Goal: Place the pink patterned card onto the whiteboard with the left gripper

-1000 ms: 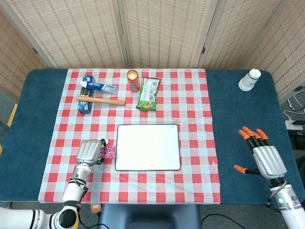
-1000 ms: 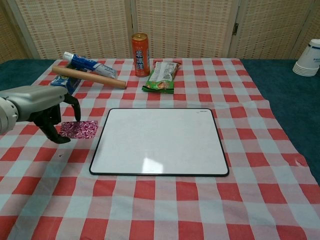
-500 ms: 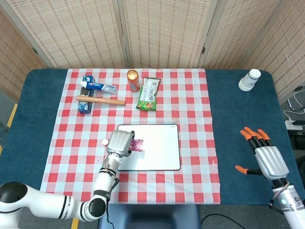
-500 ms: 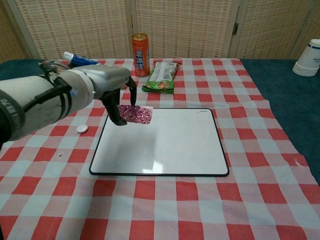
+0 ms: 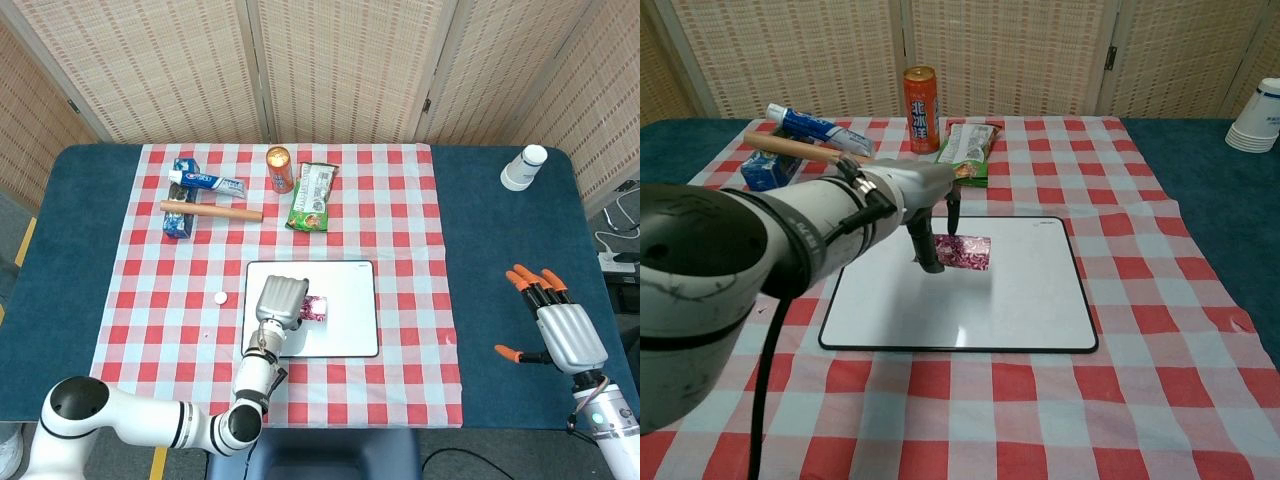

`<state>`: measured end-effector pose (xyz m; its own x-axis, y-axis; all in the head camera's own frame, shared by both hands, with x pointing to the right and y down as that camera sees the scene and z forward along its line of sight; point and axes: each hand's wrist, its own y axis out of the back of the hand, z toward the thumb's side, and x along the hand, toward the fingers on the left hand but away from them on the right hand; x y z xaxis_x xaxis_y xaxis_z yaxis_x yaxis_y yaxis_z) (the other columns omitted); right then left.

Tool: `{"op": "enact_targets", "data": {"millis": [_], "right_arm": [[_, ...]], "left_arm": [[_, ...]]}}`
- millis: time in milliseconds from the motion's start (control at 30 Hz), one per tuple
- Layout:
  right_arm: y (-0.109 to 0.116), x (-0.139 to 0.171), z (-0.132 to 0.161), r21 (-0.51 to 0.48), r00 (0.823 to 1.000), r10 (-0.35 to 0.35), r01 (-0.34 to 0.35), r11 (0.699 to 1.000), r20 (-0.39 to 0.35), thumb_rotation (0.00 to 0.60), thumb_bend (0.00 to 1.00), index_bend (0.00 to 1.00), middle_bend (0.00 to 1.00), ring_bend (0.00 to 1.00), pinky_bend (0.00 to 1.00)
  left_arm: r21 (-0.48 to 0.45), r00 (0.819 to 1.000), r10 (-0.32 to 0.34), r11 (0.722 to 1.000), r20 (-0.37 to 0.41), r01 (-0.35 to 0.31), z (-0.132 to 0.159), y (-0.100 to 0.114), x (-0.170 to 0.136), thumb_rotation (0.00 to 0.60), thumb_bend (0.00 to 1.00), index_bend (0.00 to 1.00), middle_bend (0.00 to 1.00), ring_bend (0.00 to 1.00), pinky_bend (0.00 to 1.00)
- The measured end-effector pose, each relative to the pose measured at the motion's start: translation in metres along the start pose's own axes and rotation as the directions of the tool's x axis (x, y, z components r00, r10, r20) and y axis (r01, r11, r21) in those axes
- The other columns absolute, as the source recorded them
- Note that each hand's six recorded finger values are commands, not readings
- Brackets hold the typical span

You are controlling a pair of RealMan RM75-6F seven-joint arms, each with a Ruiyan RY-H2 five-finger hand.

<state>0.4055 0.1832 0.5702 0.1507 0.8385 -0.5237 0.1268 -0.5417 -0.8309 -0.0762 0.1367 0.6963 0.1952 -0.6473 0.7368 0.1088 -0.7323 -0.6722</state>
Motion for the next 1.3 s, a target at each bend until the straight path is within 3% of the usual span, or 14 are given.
{"op": "enact_targets", "data": {"millis": [200, 367, 567, 733, 900, 1067, 1300], "right_arm": [[0.000, -0.001, -0.001, -0.004, 1.000, 0.006, -0.006, 1.000, 0.001, 0.457, 0.00, 0.00, 0.00, 0.00, 0.00], [-0.001, -0.001, -0.001, -0.004, 1.000, 0.009, -0.009, 1.000, -0.003, 0.456, 0.00, 0.00, 0.00, 0.00, 0.00], [-0.001, -0.001, -0.002, -0.004, 1.000, 0.009, -0.009, 1.000, 0.000, 0.456, 0.00, 0.00, 0.00, 0.00, 0.00], [-0.001, -0.002, -0.002, -0.002, 1.000, 0.010, -0.010, 1.000, 0.001, 0.455, 0.00, 0.00, 0.00, 0.00, 0.00], [-0.002, -0.002, -0.001, 0.005, 1.000, 0.012, -0.012, 1.000, 0.001, 0.457, 0.00, 0.00, 0.00, 0.00, 0.00], [-0.005, -0.002, 0.004, 0.017, 1.000, 0.017, -0.017, 1.000, -0.007, 0.456, 0.00, 0.00, 0.00, 0.00, 0.00], [-0.007, -0.002, 0.007, 0.026, 1.000, 0.018, -0.018, 1.000, -0.009, 0.456, 0.00, 0.00, 0.00, 0.00, 0.00]], "left_arm": [[-0.006, 1.000, -0.021, 1.000, -0.012, 0.021, 0.006, -0.007, 0.012, 0.600, 0.26, 0.41, 1.00, 1.00, 1.00], [-0.027, 1.000, -0.019, 0.999, -0.006, 0.018, 0.011, -0.008, 0.015, 0.600, 0.24, 0.16, 1.00, 1.00, 1.00], [-0.040, 1.000, 0.003, 0.999, -0.030, -0.004, -0.004, -0.001, 0.019, 0.600, 0.21, 0.05, 0.99, 1.00, 1.00], [-0.030, 0.998, 0.013, 0.999, -0.062, -0.015, -0.026, 0.002, 0.018, 0.600, 0.21, 0.10, 0.98, 1.00, 1.00], [0.003, 0.990, 0.038, 0.999, -0.133, -0.038, -0.074, 0.003, 0.011, 0.600, 0.21, 0.22, 0.98, 1.00, 1.00], [-0.002, 0.981, 0.011, 1.000, -0.195, -0.012, -0.127, -0.015, 0.004, 0.600, 0.23, 0.33, 0.98, 1.00, 1.00], [-0.016, 0.977, 0.001, 1.000, -0.213, -0.005, -0.156, -0.035, 0.002, 0.600, 0.26, 0.37, 0.99, 1.00, 1.00]]}}
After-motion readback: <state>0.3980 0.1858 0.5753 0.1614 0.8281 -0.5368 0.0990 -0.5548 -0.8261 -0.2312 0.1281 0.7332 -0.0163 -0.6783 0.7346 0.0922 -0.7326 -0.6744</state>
